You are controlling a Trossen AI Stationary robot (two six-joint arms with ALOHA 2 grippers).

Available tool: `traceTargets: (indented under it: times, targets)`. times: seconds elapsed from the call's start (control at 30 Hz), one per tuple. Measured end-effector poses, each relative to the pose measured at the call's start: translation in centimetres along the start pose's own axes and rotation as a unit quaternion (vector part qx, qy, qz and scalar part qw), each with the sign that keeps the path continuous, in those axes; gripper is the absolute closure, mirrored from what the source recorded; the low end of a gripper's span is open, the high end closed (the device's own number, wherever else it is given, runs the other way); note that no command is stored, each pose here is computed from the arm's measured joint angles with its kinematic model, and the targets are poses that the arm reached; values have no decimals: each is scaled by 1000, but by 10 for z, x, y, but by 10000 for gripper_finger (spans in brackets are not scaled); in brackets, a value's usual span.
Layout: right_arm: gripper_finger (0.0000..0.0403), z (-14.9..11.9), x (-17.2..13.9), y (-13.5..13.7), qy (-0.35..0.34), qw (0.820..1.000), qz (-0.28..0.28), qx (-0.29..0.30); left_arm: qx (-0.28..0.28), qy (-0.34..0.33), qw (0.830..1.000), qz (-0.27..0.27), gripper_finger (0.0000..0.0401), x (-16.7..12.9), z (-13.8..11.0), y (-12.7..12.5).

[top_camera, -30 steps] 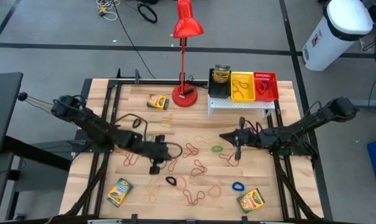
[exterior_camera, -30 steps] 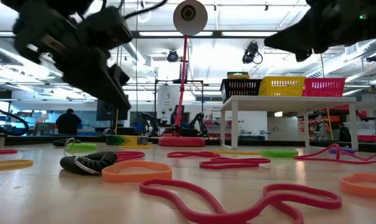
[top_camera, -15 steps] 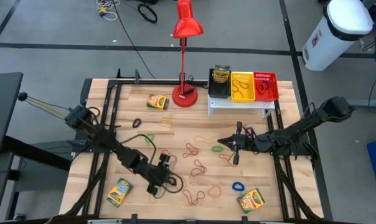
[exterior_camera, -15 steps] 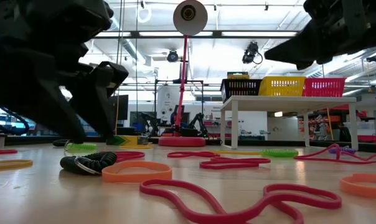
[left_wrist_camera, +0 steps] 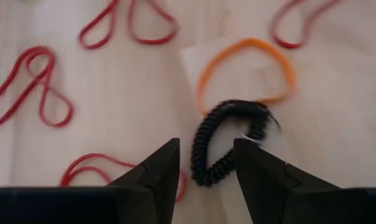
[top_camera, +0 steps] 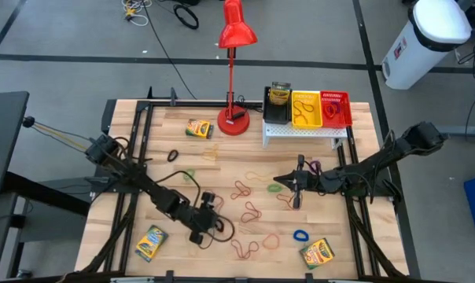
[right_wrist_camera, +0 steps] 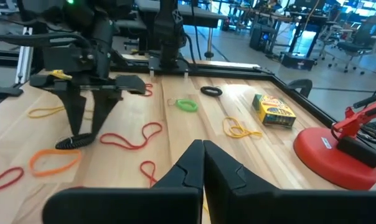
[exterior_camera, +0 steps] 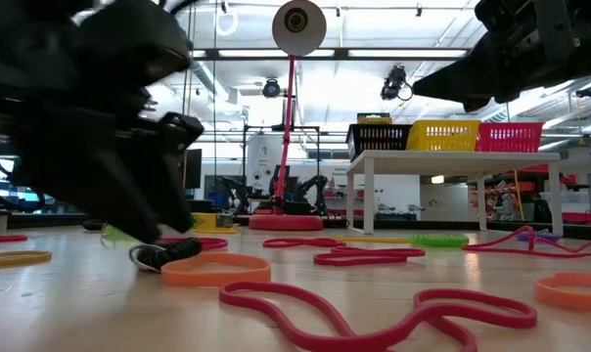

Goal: Pick & Place Office Desk Supplies
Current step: Put the bottom black spring keychain into the red bin

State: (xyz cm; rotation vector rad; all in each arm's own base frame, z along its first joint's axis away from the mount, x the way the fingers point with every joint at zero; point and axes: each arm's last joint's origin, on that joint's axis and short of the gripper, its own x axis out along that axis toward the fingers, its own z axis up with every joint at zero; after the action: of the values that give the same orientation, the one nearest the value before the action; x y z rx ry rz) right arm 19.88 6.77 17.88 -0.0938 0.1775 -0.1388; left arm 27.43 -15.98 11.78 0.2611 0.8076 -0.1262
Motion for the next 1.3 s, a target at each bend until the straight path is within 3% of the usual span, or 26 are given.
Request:
traceTargets:
  times: [0.2,0.33,0.57,0.8,0.9,1.1,1.3]
  targets:
    - [384,0,0,0,0,1000,0,0,-64,16,997,-34,241,7,1,16]
    - [381,0,0,0,0,1000,0,0,-78,23,996,-44,249,12,0,22]
    - [380,0,0,0,0,1000,0,0,-54,31,997,-54,285,22,-6,18]
    - [379,0,0,0,-1,1000,5,0,3,13,998,-61,369,16,-1,17]
    - [379,0,0,1,-1,1000,13,1,31,-2,999,-19,385,10,3,21]
    - [379,0,0,2,0,999,27,32,46,-72,989,124,377,9,19,33]
    - [362,-7,8,5,3,999,4,41,-31,-133,966,219,378,11,34,67]
